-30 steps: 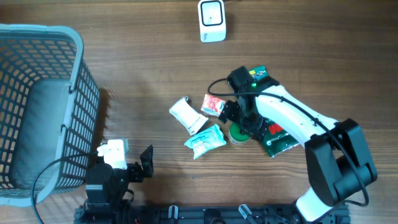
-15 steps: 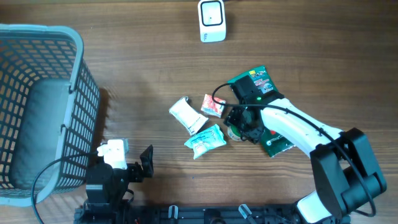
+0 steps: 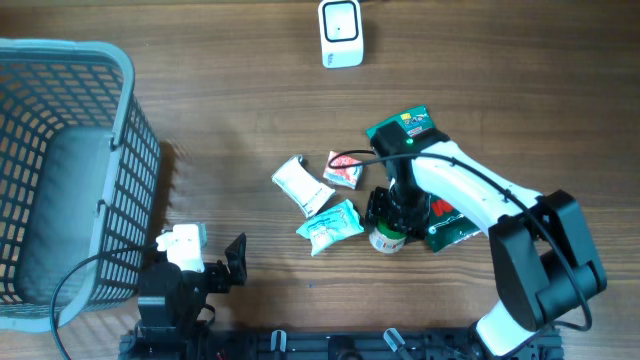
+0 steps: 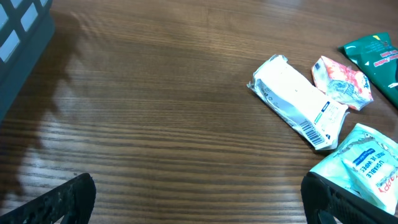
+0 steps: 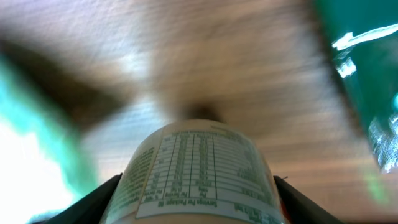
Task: Scan the item barcode
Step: 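Lift the jar and hold it in front of the white scanner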
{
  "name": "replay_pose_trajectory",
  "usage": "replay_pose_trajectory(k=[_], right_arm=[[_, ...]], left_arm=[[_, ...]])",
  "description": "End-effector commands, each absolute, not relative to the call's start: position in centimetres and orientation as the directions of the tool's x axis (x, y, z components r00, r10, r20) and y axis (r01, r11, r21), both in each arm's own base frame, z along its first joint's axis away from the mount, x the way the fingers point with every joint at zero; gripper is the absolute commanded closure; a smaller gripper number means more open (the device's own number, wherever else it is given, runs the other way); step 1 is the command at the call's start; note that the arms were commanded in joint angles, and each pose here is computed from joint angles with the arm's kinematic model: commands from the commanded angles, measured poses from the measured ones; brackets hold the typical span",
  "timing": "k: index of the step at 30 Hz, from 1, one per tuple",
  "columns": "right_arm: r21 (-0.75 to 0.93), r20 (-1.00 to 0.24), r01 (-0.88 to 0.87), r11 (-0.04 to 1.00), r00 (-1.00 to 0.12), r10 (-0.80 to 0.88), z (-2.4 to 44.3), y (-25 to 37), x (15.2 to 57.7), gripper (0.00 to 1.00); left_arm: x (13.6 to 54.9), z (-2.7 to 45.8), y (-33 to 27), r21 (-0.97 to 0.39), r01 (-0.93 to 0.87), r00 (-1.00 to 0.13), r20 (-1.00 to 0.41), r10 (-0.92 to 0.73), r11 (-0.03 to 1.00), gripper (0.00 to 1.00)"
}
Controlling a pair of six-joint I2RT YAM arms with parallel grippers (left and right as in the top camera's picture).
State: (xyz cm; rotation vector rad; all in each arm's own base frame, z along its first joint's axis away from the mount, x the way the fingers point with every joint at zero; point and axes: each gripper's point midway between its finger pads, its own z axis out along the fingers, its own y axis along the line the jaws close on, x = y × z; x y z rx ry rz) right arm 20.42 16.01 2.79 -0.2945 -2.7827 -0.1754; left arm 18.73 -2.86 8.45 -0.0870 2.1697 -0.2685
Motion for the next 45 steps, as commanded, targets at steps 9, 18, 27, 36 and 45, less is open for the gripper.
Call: replay_pose_trajectory(k=[9, 18, 27, 36, 45], right_arm=[[0.630, 0.494, 0.117, 0.768, -0.823, -0.279, 11.7, 23.5, 16.6, 0.41], [0.613, 0.547, 0.134, 0.778, -0.783, -0.296, 12.5, 22.8, 15.1, 0.42], [0.687, 0.357, -0.038, 0.726, -0.852, -0.382, 14.0, 24.0, 18.3, 0.50], [0.359, -0.295, -0.301, 0.884, -0.935, -0.198, 19.3, 23.9, 35.1, 0.47], [0.159, -0.746, -0.216, 0.963, -0.665, -0.026, 23.2, 23.1, 47.8, 0.43]], left_arm=[[18.8, 8.4, -2.9, -0.230, 0.035, -0.573, -0.802, -0.169, 0.973, 0.00], [18.8, 8.4, -2.9, -0.230, 0.035, -0.573, -0.802, -0.169, 0.973, 0.00], [18.8, 8.4, -2.9, -0.230, 0.035, -0.573, -0.802, -0.169, 0.973, 0.00], [18.8, 8.4, -2.9, -0.230, 0.035, -0.573, -0.802, -0.169, 0.973, 0.00], [18.8, 8.4, -2.9, -0.230, 0.035, -0.573, -0.802, -0.169, 0.973, 0.00]])
